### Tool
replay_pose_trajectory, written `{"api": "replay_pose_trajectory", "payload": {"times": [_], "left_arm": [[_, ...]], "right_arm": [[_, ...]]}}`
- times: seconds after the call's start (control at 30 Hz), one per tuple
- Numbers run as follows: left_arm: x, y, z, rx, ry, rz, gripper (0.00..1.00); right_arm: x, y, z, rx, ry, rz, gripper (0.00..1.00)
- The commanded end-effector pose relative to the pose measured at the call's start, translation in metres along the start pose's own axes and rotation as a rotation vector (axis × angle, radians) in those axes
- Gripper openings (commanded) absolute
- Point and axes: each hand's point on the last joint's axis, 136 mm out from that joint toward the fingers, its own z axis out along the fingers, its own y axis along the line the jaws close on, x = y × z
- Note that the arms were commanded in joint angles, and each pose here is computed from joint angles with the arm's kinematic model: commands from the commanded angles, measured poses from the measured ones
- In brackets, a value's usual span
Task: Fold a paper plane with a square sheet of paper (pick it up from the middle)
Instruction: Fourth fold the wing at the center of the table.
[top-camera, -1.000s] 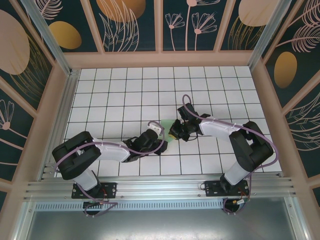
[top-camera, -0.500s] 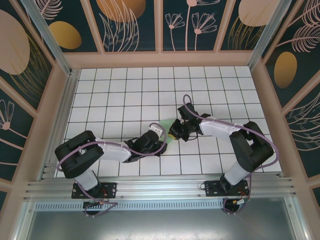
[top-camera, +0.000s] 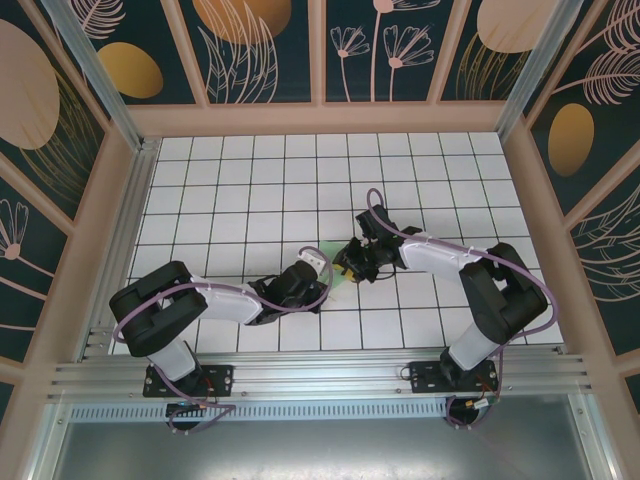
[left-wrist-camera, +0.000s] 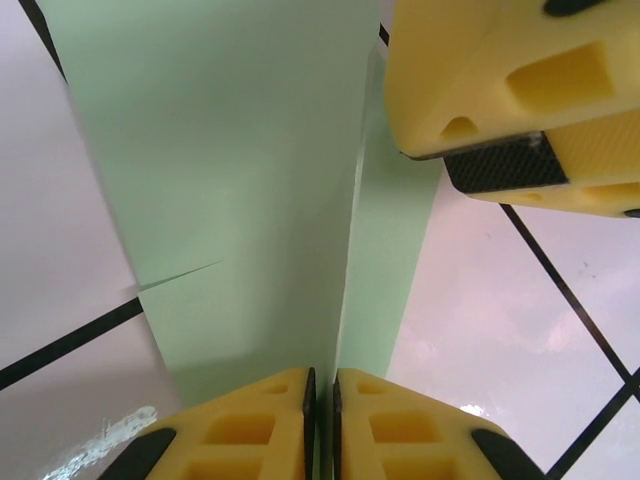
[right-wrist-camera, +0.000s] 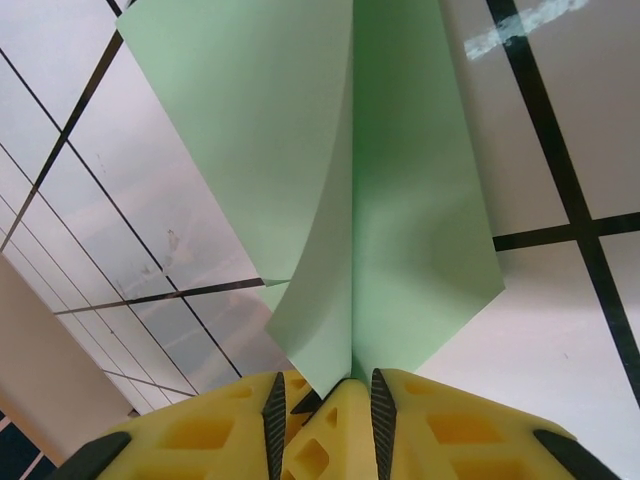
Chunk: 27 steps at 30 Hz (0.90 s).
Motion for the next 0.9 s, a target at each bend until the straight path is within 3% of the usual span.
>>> {"api": "replay_pose_trajectory", "payload": {"times": [0.0,0.27,0.5,0.73,0.87], "left_arm": [[0.002,0.0,-0.004,-0.006,0.0,0.024,0.14],[0.006,-0.002,-0.008,0.032,-0.019,-0.028,0.09],[0.0,-0.014,-0.014,0.111,-0.058,-0.085,0.04],[-0.002,-0.023,-0.017,0.17,-0.077,-0.063,0.01],[-0.003,-0.026,-0.019,0.192,-0.088,-0.042,0.0]], "right_arm": [[0.001,0.003,-0.006,-0.011,0.002,-0.002,0.34],[-0.009,0.015,-0.011,-0.045,-0.039,-0.105,0.46],[-0.016,0.024,-0.025,-0.122,-0.104,-0.268,0.49],[-0.016,-0.002,-0.011,0.002,-0.027,-0.12,0.53],[-0.014,-0.002,-0.006,0.001,-0.003,-0.074,0.58]]}}
